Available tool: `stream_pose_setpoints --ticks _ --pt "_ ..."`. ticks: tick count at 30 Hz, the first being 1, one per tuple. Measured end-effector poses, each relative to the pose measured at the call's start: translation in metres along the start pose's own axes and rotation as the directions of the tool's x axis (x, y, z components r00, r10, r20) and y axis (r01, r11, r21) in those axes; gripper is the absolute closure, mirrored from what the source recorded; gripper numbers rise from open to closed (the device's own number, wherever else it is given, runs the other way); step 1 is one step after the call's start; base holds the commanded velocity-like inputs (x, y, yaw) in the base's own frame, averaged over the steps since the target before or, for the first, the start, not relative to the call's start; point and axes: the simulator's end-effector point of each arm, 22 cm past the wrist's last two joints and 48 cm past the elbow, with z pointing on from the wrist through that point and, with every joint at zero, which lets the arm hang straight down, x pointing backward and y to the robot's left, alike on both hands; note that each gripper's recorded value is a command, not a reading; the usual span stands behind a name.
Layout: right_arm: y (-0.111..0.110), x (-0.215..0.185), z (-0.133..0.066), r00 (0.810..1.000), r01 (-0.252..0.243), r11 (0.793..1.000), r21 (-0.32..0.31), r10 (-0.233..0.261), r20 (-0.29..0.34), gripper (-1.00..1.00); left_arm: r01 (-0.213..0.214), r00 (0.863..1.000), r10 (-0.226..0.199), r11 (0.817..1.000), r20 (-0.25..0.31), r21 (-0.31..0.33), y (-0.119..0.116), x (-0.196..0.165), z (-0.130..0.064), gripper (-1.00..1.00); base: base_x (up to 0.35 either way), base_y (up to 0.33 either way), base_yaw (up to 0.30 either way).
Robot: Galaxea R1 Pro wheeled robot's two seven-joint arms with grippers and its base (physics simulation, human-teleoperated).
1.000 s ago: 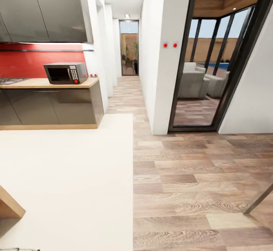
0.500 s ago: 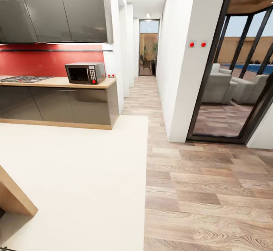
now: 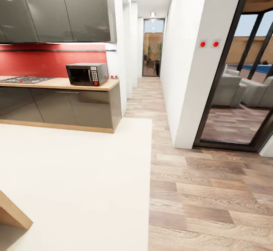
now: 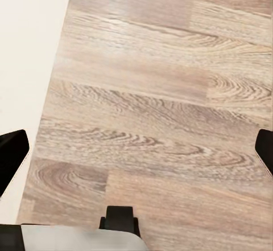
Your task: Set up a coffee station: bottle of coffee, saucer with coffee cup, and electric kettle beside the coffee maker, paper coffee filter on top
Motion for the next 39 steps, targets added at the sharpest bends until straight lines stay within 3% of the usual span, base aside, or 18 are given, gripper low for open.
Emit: stream_pose_setpoints --ticks 28,39 --pt "0.0013 -0.0002 0.0000 1.000 0.000 1.000 -0.002 0.000 0.001 -1.00 0.000 1.000 0.000 1.000 0.002 0.000 -0.0001 -0.0007 0.0001 -1.00 0.338 0.000 0.003" --pt "0.0022 -0.0004 0.0000 1.000 -0.001 1.000 -0.003 0.001 0.001 -1.00 0.000 1.000 0.000 1.000 0.009 0.000 0.0000 -0.0021 0.0000 -1.00 0.338 0.000 0.153"
